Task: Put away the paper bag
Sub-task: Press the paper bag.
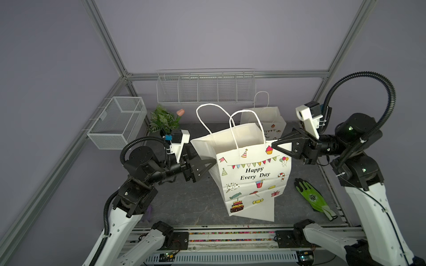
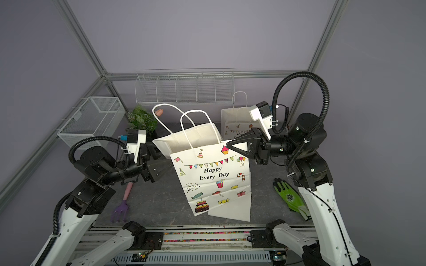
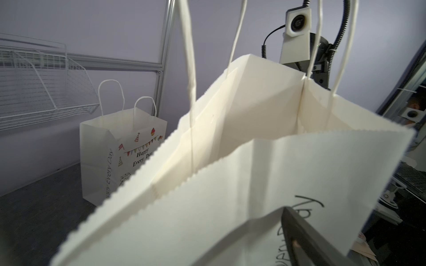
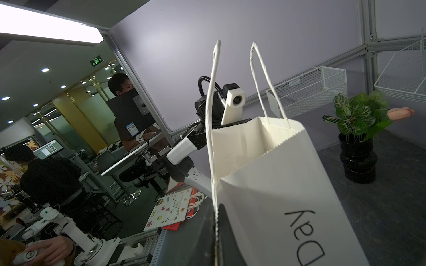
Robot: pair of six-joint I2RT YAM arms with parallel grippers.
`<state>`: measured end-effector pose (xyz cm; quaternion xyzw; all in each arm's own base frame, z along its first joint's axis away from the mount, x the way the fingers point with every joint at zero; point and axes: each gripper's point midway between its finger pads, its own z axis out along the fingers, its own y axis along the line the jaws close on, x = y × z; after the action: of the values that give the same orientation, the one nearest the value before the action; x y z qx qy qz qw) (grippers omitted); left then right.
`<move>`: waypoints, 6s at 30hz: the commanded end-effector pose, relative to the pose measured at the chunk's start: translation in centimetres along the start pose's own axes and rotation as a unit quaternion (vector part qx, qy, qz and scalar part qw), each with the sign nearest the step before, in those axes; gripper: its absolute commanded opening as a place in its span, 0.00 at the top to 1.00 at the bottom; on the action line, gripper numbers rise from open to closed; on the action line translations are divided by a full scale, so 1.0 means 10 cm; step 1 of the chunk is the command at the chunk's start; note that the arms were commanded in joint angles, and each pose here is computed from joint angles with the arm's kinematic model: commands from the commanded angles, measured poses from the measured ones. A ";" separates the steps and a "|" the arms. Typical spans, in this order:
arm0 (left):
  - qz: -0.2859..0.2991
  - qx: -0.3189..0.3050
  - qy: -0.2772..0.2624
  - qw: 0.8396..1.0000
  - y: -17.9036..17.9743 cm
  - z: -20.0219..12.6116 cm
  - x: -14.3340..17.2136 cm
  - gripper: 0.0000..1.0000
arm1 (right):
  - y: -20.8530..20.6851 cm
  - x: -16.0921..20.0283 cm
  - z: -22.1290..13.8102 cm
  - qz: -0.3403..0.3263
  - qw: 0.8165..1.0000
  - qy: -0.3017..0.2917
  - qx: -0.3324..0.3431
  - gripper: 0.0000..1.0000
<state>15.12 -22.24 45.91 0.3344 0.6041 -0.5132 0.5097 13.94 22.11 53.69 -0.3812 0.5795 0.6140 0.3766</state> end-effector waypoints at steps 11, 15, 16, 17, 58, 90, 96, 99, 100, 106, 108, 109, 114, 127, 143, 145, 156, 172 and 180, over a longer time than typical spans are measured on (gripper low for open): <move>0.004 0.082 0.002 0.997 -0.18 0.07 -0.04 0.28 | -0.56 -0.12 0.03 0.009 0.999 -0.009 0.042 0.93; -0.001 0.085 0.002 0.996 -0.13 0.13 -0.04 0.20 | -0.76 -0.12 0.06 0.019 0.998 -0.005 0.059 0.93; 0.000 0.085 0.000 0.996 -0.12 0.14 -0.04 0.15 | -0.80 -0.11 0.06 0.019 0.998 -0.005 0.063 0.93; -0.001 0.086 0.000 0.996 -0.11 0.15 -0.04 0.10 | -0.81 -0.11 0.06 0.020 0.998 -0.005 0.065 0.93; -0.056 0.024 0.029 0.998 0.39 0.42 0.10 0.00 | -1.13 0.02 0.39 -0.003 0.984 0.004 0.179 0.93; -0.052 0.035 0.027 0.998 0.26 0.34 0.09 0.74 | -1.04 0.20 0.57 -0.029 0.979 0.041 0.195 0.93; -0.048 0.039 0.030 0.998 0.23 0.32 0.09 1.00 | -0.93 0.22 0.59 -0.027 0.985 0.043 0.165 0.71; -0.043 0.039 0.032 0.998 0.19 0.29 0.09 1.00 | -0.84 0.24 0.53 -0.027 0.988 0.039 0.144 0.50; -0.042 0.038 0.033 0.998 0.19 0.28 0.09 1.00 | -0.83 0.25 0.48 -0.025 0.989 0.036 0.142 0.45; -0.038 0.057 0.035 0.997 0.09 0.25 0.05 1.00 | -0.87 0.29 0.21 -0.010 0.991 0.017 0.129 0.16; -0.038 0.065 0.036 0.997 0.05 0.25 0.02 1.00 | -0.85 0.30 0.15 -0.011 0.994 0.010 0.112 0.12; -0.038 0.065 0.035 0.997 0.05 0.24 0.00 1.00 | -0.82 0.30 0.14 -0.011 0.995 0.006 0.098 0.11; -0.050 0.038 0.026 0.998 0.12 0.25 -0.11 1.00 | -0.66 0.40 0.13 -0.007 0.998 0.010 0.058 0.09; -0.062 0.040 0.000 0.997 0.16 0.30 -0.23 1.00 | -0.58 0.77 0.29 0.004 0.998 0.042 0.037 0.27; -0.055 0.046 -0.035 0.997 0.07 0.25 -0.41 1.00 | -0.72 1.05 0.38 0.032 0.996 0.069 0.049 0.50; -0.053 0.046 -0.037 0.997 0.06 0.24 -0.41 1.00 | -0.70 1.05 0.39 0.032 0.996 0.071 0.042 0.62; -0.065 0.077 0.008 0.995 0.10 0.32 -0.17 1.00 | -0.58 0.76 0.29 -0.028 0.996 0.047 0.075 0.33; -0.059 0.204 0.057 0.975 -0.31 0.19 0.02 1.00 | -0.76 0.06 0.27 -0.056 0.998 0.010 0.013 0.11; -0.062 0.149 0.056 0.985 -0.01 0.33 -0.10 1.00 | -0.42 0.13 0.35 -0.059 0.993 0.042 -0.092 0.04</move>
<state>15.23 -25.54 46.22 0.3977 0.5671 -0.6206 0.3676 19.92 26.04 49.97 -0.4303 0.5511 0.6121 0.3695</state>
